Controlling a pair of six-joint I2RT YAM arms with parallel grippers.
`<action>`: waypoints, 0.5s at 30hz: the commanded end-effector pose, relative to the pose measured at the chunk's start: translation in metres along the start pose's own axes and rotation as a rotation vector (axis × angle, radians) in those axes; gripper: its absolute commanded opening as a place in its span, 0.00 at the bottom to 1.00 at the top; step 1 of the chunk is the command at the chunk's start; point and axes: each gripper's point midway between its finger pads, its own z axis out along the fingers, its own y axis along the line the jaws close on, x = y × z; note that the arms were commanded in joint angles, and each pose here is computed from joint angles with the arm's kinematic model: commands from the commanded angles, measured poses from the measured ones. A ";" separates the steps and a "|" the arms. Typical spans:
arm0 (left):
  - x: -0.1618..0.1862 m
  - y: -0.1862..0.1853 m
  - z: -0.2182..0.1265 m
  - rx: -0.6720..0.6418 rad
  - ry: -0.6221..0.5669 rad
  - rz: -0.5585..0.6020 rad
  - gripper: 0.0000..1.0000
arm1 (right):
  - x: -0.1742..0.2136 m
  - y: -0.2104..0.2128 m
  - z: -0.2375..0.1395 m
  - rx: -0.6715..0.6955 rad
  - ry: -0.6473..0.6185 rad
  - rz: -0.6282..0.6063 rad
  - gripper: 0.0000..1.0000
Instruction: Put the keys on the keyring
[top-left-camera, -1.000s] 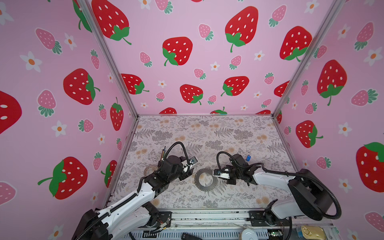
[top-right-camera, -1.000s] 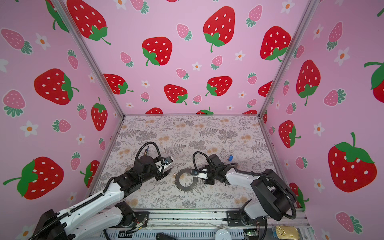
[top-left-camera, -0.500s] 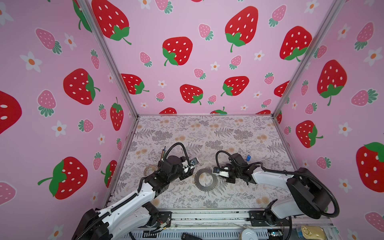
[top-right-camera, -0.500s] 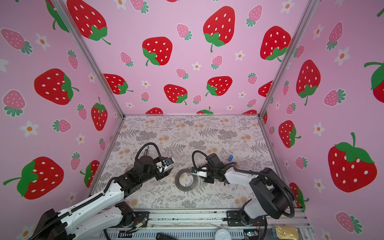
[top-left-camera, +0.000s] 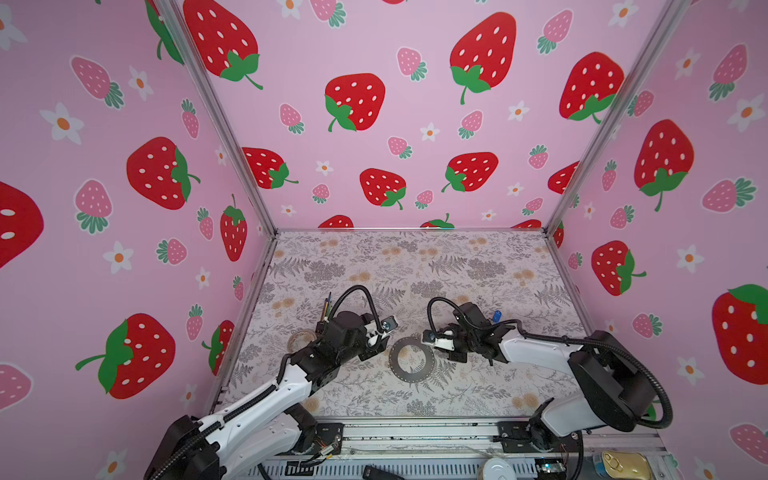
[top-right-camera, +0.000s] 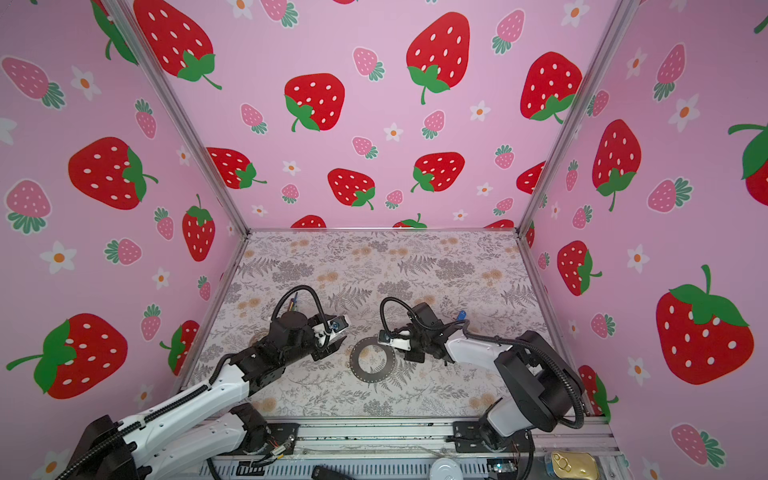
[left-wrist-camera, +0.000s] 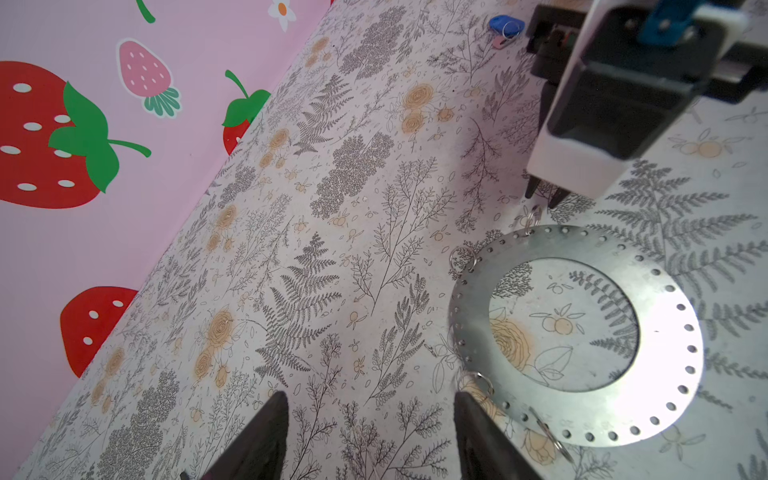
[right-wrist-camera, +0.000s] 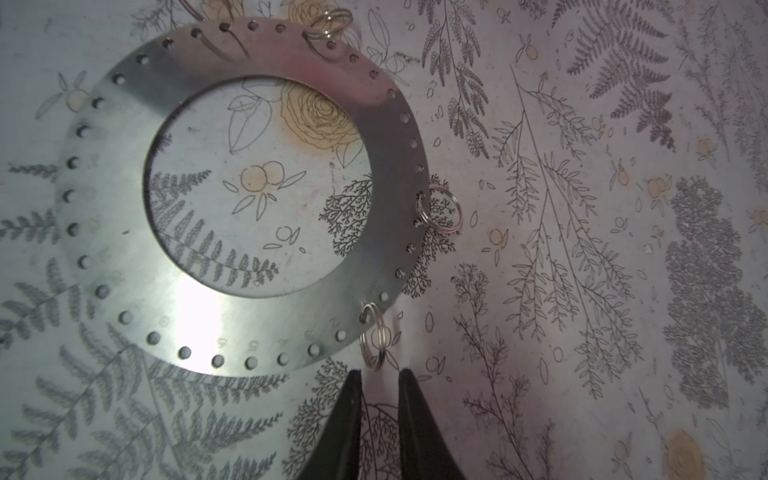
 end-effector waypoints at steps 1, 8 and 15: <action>-0.007 0.004 0.000 -0.016 -0.022 0.030 0.65 | -0.003 0.006 0.003 -0.043 0.010 -0.024 0.21; -0.006 0.003 0.001 -0.014 -0.017 0.029 0.65 | -0.005 0.004 0.006 -0.049 0.021 -0.033 0.21; -0.005 0.001 0.002 -0.004 -0.015 0.021 0.65 | -0.004 0.004 0.010 -0.059 0.038 -0.033 0.20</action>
